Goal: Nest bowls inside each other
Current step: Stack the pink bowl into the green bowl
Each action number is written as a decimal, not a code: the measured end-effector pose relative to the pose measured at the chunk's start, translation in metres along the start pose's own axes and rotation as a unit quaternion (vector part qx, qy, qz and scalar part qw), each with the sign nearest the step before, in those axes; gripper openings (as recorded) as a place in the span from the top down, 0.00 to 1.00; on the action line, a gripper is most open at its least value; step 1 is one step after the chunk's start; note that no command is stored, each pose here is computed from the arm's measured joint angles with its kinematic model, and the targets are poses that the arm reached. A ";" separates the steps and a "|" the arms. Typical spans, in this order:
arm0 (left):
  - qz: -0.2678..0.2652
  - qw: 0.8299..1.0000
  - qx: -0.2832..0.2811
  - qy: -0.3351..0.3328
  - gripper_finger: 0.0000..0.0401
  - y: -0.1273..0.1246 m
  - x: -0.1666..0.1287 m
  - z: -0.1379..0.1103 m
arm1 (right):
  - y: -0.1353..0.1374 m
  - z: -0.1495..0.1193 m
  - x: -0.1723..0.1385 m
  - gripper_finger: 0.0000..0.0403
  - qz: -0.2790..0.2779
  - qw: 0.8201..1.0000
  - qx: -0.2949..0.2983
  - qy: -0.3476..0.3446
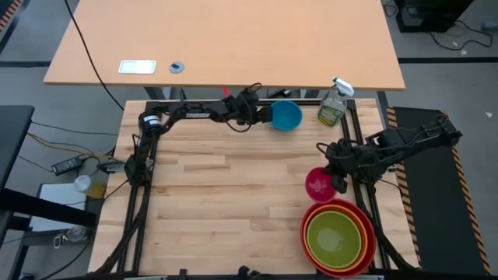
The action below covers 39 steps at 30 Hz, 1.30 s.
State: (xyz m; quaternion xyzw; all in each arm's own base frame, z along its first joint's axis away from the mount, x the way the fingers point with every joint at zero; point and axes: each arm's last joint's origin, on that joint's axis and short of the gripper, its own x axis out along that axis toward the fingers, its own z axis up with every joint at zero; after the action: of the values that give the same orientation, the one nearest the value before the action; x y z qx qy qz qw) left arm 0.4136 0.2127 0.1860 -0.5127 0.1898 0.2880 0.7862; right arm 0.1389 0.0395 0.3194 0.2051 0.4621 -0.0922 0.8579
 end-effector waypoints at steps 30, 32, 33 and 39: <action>0.021 0.977 0.204 -0.058 0.52 -0.072 -0.062 -0.035 | -0.035 0.033 0.041 0.93 -0.117 0.992 0.046 0.016; 0.040 0.968 0.241 -0.056 0.52 -0.077 -0.076 -0.038 | -0.046 0.037 0.062 0.93 -0.126 0.991 0.038 0.027; 0.043 0.964 0.255 -0.063 0.52 -0.080 -0.083 -0.039 | -0.052 0.039 0.073 0.93 -0.124 0.991 0.036 0.028; 0.064 0.938 0.318 -0.120 0.52 -0.106 -0.128 -0.049 | -0.086 0.052 0.128 0.93 -0.062 0.995 0.080 0.006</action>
State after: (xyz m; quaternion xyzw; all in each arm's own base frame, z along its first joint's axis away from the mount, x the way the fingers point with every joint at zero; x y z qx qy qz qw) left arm 0.3844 0.1016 0.3160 -0.1845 0.2083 0.3220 0.9049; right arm 0.2192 -0.0569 0.2156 0.2442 0.4699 -0.1806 0.8288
